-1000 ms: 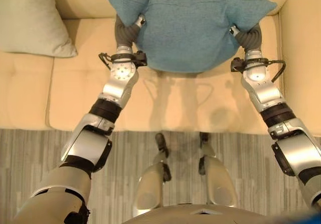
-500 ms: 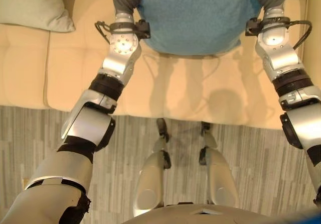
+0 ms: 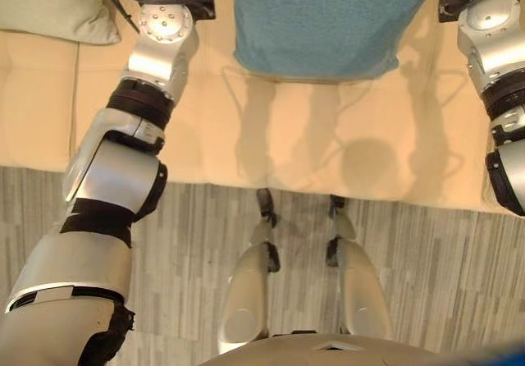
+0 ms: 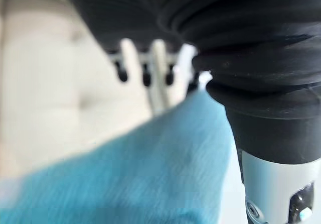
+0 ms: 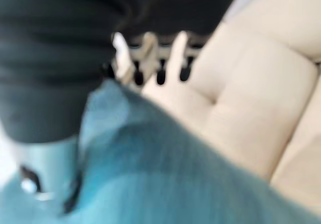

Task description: Pick up all the scattered cushions and arrange them neatly on the sofa.

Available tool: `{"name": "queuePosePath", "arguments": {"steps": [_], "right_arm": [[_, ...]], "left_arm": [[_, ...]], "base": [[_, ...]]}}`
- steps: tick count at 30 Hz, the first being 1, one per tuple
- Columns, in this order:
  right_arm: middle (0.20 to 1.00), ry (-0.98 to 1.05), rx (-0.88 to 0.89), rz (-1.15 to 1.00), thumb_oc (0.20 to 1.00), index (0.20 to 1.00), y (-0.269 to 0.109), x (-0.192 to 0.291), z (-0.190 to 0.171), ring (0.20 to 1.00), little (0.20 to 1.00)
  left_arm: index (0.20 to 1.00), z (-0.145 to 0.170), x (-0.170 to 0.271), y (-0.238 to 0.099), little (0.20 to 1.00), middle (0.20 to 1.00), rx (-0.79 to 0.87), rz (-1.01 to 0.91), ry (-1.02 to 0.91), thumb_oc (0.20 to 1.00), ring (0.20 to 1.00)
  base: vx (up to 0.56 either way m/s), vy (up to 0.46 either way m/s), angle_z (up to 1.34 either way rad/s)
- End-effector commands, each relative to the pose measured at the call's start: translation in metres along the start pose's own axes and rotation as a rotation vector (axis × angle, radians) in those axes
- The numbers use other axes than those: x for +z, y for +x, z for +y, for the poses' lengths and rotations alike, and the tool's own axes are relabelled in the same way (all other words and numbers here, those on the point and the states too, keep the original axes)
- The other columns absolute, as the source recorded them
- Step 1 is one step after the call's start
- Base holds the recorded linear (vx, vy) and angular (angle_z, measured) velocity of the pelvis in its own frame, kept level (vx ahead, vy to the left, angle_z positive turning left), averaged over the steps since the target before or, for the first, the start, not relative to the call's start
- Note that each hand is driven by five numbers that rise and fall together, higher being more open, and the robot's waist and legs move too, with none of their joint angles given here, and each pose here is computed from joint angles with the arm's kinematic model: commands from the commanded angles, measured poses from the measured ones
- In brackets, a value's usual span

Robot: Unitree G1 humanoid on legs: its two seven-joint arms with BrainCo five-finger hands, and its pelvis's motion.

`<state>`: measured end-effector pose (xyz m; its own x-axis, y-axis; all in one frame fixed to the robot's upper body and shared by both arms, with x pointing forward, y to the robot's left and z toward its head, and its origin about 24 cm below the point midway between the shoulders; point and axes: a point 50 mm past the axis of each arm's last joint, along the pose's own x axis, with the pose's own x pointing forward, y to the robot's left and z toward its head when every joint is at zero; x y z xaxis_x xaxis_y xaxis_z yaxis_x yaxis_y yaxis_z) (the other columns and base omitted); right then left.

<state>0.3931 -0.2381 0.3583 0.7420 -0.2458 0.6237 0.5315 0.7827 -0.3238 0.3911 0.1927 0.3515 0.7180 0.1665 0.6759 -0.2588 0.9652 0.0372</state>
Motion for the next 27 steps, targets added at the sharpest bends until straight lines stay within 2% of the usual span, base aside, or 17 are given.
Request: {"name": "queuePosePath", "arguments": {"steps": [1,4,9,13,14,15,16,17,19,20,21,22,24,26,27], "right_arm": [[1.000,-0.013,-0.005,-0.053,1.000,1.000,-0.001,0.004,-0.003,1.000,1.000],[1.000,-0.049,-0.022,-0.053,1.000,1.000,-0.002,-0.004,-0.021,1.000,1.000],[1.000,-0.035,0.020,-0.075,1.000,1.000,-0.013,-0.014,-0.024,1.000,1.000],[1.000,0.024,0.264,-0.036,1.000,1.000,-0.078,-0.067,-0.012,1.000,1.000],[1.000,0.022,0.266,-0.030,1.000,1.000,-0.081,-0.069,-0.012,1.000,1.000],[1.000,0.091,0.289,0.025,1.000,1.000,-0.110,-0.092,-0.010,1.000,1.000],[1.000,0.060,0.311,0.040,1.000,1.000,-0.123,-0.101,-0.015,1.000,1.000],[1.000,0.143,0.303,0.094,1.000,1.000,-0.145,-0.114,-0.011,1.000,1.000],[1.000,0.102,0.352,0.133,1.000,1.000,-0.173,-0.127,-0.017,1.000,1.000],[1.000,0.102,0.353,0.136,1.000,1.000,-0.174,-0.128,-0.018,1.000,1.000],[1.000,0.167,0.343,0.199,1.000,1.000,-0.193,-0.140,-0.015,1.000,1.000],[1.000,0.144,0.375,0.287,1.000,1.000,-0.225,-0.157,-0.018,1.000,1.000],[1.000,0.139,0.418,0.430,1.000,1.000,-0.268,-0.180,-0.015,1.000,1.000],[1.000,0.083,0.463,0.553,1.000,1.000,-0.300,-0.198,-0.018,1.000,1.000],[1.000,0.074,0.498,0.627,1.000,1.000,-0.321,-0.206,-0.013,1.000,1.000]], "left_arm": [[1.000,0.015,0.011,0.005,1.000,1.000,0.026,-0.069,0.014,1.000,1.000],[1.000,0.033,0.011,0.003,1.000,1.000,0.042,-0.079,0.006,1.000,1.000],[1.000,0.039,0.002,-0.014,1.000,1.000,0.016,-0.091,-0.046,1.000,1.000],[1.000,0.051,-0.043,-0.081,1.000,1.000,-0.086,-0.005,-0.109,1.000,1.000],[1.000,0.050,-0.044,-0.084,1.000,1.000,-0.090,0.001,-0.108,1.000,1.000],[1.000,0.057,-0.061,-0.113,1.000,1.000,-0.099,0.056,-0.121,1.000,1.000],[1.000,0.064,-0.068,-0.127,1.000,1.000,-0.121,0.088,-0.091,1.000,1.000],[1.000,0.065,-0.078,-0.149,1.000,1.000,-0.149,0.134,-0.092,1.000,1.000],[1.000,0.077,-0.091,-0.181,1.000,1.000,-0.153,0.218,-0.077,1.000,1.000],[1.000,0.077,-0.092,-0.182,1.000,1.000,-0.155,0.221,-0.077,1.000,1.000],[1.000,0.080,-0.097,-0.200,1.000,1.000,-0.165,0.261,-0.052,1.000,1.000],[1.000,0.087,-0.113,-0.235,1.000,1.000,-0.163,0.376,-0.044,1.000,1.000],[1.000,0.095,-0.131,-0.279,1.000,1.000,-0.161,0.529,-0.010,1.000,1.000],[1.000,0.106,-0.141,-0.309,1.000,1.000,-0.152,0.642,0.026,1.000,1.000],[1.000,0.110,-0.152,-0.336,1.000,1.000,-0.109,0.758,0.019,1.000,1.000]], "base": [[0.00,0.000,0.00],[0.00,0.000,0.00],[0.02,-0.001,0.00],[0.10,-0.037,0.00],[0.11,-0.031,0.00],[0.10,-0.028,-0.02],[0.13,-0.037,-0.01],[0.09,-0.027,-0.02],[0.05,-0.019,0.02],[0.04,-0.015,0.04],[0.06,-0.024,0.03],[0.08,-0.030,0.03],[0.04,-0.033,0.14],[0.00,-0.026,0.18],[-0.02,-0.028,0.05]]}}
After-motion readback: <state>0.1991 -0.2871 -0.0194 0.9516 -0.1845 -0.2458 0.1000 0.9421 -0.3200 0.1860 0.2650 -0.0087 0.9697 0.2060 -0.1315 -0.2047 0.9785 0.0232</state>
